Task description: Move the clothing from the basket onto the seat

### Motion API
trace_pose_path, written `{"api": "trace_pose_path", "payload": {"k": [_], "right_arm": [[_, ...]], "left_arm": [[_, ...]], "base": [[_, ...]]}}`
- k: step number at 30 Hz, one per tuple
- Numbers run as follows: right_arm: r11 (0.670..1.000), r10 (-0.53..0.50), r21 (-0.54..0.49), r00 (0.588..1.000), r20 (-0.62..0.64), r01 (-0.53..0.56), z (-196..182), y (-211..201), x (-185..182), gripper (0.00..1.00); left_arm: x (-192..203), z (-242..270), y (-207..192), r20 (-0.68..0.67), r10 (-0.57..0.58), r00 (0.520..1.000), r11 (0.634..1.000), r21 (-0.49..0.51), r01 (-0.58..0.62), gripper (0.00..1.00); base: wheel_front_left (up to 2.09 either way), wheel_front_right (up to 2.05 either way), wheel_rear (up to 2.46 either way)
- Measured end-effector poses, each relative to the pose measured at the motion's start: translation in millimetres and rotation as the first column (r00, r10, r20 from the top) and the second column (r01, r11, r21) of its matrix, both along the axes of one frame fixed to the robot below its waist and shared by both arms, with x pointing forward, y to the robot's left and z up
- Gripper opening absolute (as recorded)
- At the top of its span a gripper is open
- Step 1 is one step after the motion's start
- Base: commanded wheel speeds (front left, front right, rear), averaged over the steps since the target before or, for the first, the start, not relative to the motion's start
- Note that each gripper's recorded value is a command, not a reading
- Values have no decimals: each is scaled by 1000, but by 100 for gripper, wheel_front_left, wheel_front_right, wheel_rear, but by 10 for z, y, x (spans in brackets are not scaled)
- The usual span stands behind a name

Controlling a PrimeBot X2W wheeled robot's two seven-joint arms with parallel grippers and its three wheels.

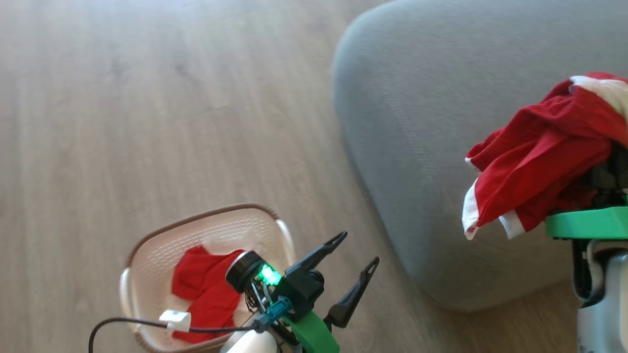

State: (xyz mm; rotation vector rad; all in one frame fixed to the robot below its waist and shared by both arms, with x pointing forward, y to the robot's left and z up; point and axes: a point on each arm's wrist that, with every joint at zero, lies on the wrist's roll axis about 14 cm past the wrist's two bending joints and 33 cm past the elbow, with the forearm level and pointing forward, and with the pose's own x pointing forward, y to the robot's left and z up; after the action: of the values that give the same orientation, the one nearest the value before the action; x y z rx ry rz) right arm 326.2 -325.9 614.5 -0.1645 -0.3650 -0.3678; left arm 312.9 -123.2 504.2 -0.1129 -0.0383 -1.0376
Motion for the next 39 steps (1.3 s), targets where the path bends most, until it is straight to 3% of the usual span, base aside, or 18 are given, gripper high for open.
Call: {"api": "trace_pose_path", "payload": {"k": [9,20,30,34,39], "right_arm": [[982,-188,-10,982,11,189,71,-472,-588,0],[960,-280,-9,960,19,280,103,-675,-877,0],[944,-330,-14,944,7,330,91,-832,-860,0],[941,-326,-99,945,9,325,285,-974,-624,0],[934,-324,-136,944,68,330,621,-1188,-204,0]], "left_arm": [[-214,136,-392,23,-151,988,987,-43,152,100],[-305,140,-519,21,-204,979,978,-49,205,100],[-232,61,-523,9,-204,979,978,-46,204,100],[-74,-35,-531,7,-194,981,980,-37,194,100],[160,-333,-499,14,-219,976,976,22,219,100]], "base": [[0,0,0],[0,0,0],[0,0,0],[0,0,0],[0,0,0]]}}
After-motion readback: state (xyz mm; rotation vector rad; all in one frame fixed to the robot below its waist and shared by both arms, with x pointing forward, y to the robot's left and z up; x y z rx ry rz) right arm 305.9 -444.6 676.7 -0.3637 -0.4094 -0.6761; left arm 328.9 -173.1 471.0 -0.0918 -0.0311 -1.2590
